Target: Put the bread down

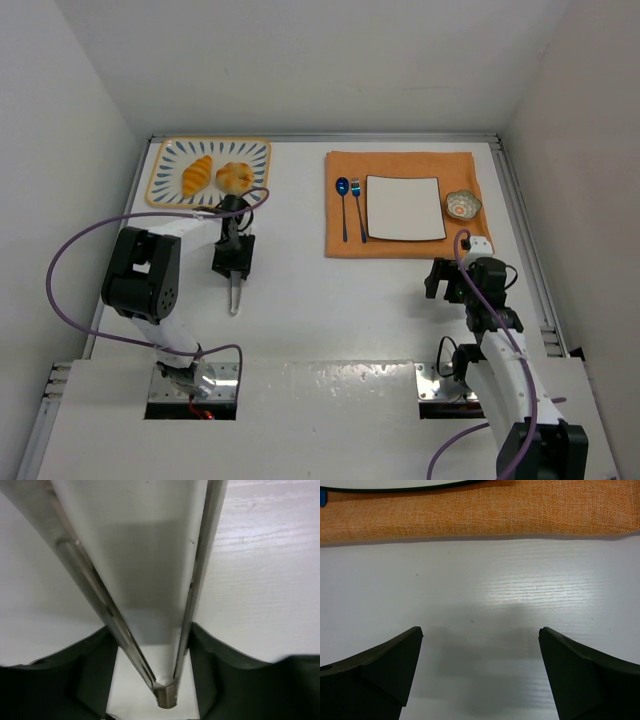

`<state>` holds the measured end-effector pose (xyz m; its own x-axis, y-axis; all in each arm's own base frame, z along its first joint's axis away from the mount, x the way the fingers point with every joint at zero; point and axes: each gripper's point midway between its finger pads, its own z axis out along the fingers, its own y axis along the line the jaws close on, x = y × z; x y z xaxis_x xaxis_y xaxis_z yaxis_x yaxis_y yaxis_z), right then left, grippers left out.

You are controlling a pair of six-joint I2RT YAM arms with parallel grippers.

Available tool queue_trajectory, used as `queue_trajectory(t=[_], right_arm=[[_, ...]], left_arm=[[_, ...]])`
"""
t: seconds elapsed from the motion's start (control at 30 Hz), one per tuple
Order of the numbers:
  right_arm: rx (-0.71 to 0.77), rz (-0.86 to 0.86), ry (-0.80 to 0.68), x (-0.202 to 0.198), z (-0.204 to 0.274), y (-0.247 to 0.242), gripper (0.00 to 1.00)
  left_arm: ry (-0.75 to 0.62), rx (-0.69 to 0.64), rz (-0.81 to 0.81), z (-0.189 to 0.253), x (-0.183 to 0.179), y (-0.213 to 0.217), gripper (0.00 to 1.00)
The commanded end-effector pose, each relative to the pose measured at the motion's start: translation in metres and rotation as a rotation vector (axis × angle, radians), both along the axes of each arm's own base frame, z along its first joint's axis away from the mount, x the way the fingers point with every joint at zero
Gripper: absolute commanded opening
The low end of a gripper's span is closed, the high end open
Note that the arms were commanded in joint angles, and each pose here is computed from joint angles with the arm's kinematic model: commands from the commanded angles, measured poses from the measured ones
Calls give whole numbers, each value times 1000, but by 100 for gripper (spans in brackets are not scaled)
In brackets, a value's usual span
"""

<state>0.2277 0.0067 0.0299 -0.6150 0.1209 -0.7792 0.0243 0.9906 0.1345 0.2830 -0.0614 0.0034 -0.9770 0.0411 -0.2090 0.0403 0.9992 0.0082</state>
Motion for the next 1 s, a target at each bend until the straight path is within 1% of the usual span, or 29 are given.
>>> queue_trajectory(t=[0.0, 0.03, 0.07, 0.1, 0.17, 0.2, 0.27, 0.33, 0.4, 0.43, 0.53, 0.57, 0.67, 0.73, 0.77, 0.9, 0.93, 0.97], right_arm=[[-25, -6, -51, 10, 14, -4, 100], [-27, -7, -54, 11, 15, -4, 100], [-28, -7, -57, 12, 16, -4, 100], [-29, -5, -63, 13, 18, -4, 100], [-30, -4, -60, 14, 18, -4, 100], [-29, -2, -64, 16, 20, -4, 100], [-21, 11, -63, 20, 23, -2, 100], [-10, 25, -94, 28, 33, 1, 100], [-8, 37, -100, 34, 36, 2, 100], [2, 53, -119, 38, 42, 5, 100], [17, 80, -120, 47, 45, 10, 100], [19, 93, -147, 55, 53, 11, 100], [19, 120, -160, 65, 60, 14, 100], [16, 134, -159, 69, 61, 15, 100], [17, 143, -168, 72, 66, 16, 100], [29, 152, -157, 79, 64, 18, 100], [31, 156, -162, 81, 66, 19, 100], [36, 157, -168, 84, 68, 21, 100]], left_arm=[[-27, 14, 11, -3, 4, 6, 50], [-41, 7, -24, 2, 6, 5, 46], [-72, -6, -45, 16, 10, 3, 44], [-110, -8, -65, 29, 20, 1, 44], [-153, -3, -138, 51, 29, 1, 44], [-186, 0, -163, 72, 36, 1, 46], [-219, 23, -242, 92, 43, 3, 48], [-258, 47, -269, 115, 51, 8, 51], [-282, 61, -311, 130, 54, 10, 53], [-292, 63, -297, 140, 57, 14, 55], [-328, 59, -293, 158, 70, 21, 55], [-336, 62, -271, 161, 75, 28, 53], [-365, 22, -272, 170, 91, 28, 50], [-345, 16, -279, 167, 95, 30, 50], [-375, 17, -279, 178, 101, 29, 50], [-407, 78, -262, 191, 117, 49, 58], [-420, 115, -251, 194, 123, 58, 59], [-429, 130, -226, 198, 131, 68, 59]])
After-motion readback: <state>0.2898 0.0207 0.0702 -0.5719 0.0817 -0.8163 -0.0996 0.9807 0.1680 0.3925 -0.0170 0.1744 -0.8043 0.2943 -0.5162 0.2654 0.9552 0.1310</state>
